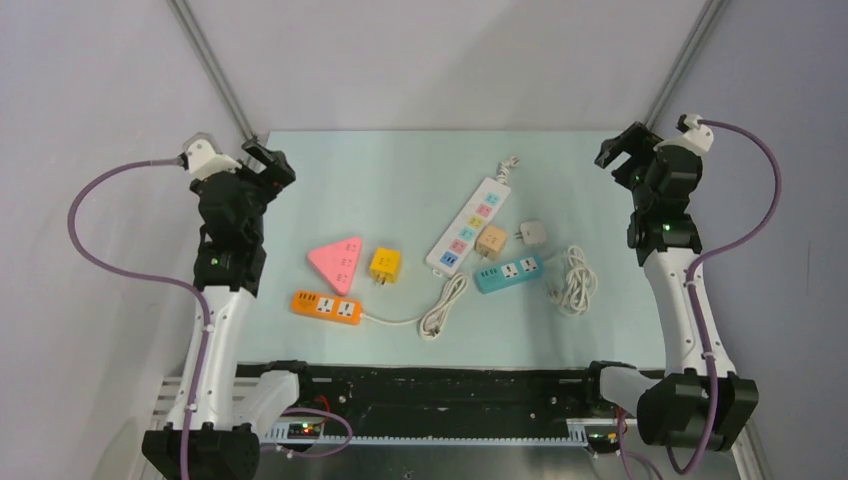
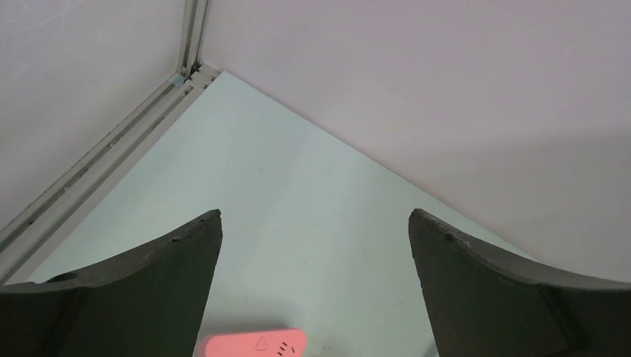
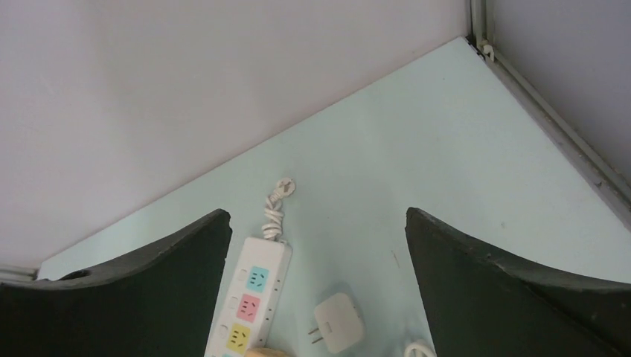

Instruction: Insert the plug

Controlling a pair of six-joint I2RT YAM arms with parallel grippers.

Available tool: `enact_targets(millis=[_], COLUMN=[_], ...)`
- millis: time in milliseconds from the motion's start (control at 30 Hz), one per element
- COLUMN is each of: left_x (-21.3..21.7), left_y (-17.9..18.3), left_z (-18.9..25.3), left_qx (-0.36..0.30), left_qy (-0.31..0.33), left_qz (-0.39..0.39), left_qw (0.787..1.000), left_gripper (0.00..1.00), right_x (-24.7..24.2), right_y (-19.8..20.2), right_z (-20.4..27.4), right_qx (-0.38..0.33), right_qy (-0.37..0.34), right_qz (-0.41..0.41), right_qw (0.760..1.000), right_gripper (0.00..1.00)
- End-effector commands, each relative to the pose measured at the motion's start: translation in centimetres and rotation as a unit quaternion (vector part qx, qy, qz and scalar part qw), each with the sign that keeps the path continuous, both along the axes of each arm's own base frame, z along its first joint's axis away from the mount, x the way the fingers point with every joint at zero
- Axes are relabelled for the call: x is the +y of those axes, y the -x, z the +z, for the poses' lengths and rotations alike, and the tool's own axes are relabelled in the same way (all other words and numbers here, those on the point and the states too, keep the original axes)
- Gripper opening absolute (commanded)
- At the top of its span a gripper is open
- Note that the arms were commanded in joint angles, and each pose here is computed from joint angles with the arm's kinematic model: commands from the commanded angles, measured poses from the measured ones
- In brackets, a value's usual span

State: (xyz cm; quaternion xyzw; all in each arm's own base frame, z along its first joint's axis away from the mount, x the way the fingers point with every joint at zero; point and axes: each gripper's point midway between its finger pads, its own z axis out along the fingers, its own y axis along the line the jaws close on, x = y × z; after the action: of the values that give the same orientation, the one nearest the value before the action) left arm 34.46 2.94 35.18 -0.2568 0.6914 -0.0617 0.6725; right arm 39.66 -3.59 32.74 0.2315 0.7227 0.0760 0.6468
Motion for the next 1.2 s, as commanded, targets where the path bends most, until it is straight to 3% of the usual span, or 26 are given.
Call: enact_targets(millis=[0, 133, 300, 367, 467, 600, 800, 967, 1067, 1167], left_x=[-0.1, -1.3, -2.0, -2.4, -5.0, -7.7, -12.3, -15.3, -16.4, -17.0], left_y=[0.5, 0.3, 0.4, 0.8, 0.4, -0.7, -1.8, -2.2, -2.1, -1.3], left_z=[0.6, -0.6, -5.0, -5.9, -6.2, -6.6, -8.0, -9.1, -9.9, -10.1], left_qx=[-0.024, -0.014, 0.007, 0.007, 0.008, -0.008, 0.03, 0.071, 0.107, 0.109], left_qy=[0.022, 0.033, 0.127, 0.156, 0.155, 0.171, 0.084, 0.044, 0.016, -0.008], left_qz=[0.0, -0.03, -0.02, -0.021, -0.098, -0.152, -0.22, -0.285, -0.303, -0.31], left_qw=[0.999, 0.999, 0.992, 0.987, 0.983, 0.973, 0.971, 0.955, 0.947, 0.945], left_gripper=[1.0, 1.0, 1.0, 1.0, 1.0, 0.95, 0.99, 0.99, 0.97, 0.97], right_x=[-0.2, 0.0, 0.8, 2.0, 5.6, 8.7, 13.8, 15.9, 17.3, 19.4], right_y=[1.2, 2.1, 2.6, 2.6, 2.0, 1.6, 3.1, 4.8, 4.7, 4.2], right_z=[3.4, 3.9, 4.3, 3.2, 1.3, -2.9, -10.0, -16.8, -19.7, -20.4], right_qx=[-0.062, -0.085, -0.096, -0.073, -0.038, 0.043, 0.166, 0.288, 0.336, 0.353], right_qy=[-0.028, -0.042, -0.022, -0.014, 0.009, 0.01, -0.002, -0.099, -0.142, -0.14], right_qz=[-0.017, -0.029, -0.034, -0.004, 0.069, 0.1, 0.115, 0.041, 0.003, -0.001], right_qw=[0.998, 0.995, 0.995, 0.997, 0.997, 0.994, 0.979, 0.952, 0.931, 0.925], right_gripper=[0.95, 0.99, 0.99, 0.99, 0.99, 0.99, 0.99, 0.99, 0.99, 1.0])
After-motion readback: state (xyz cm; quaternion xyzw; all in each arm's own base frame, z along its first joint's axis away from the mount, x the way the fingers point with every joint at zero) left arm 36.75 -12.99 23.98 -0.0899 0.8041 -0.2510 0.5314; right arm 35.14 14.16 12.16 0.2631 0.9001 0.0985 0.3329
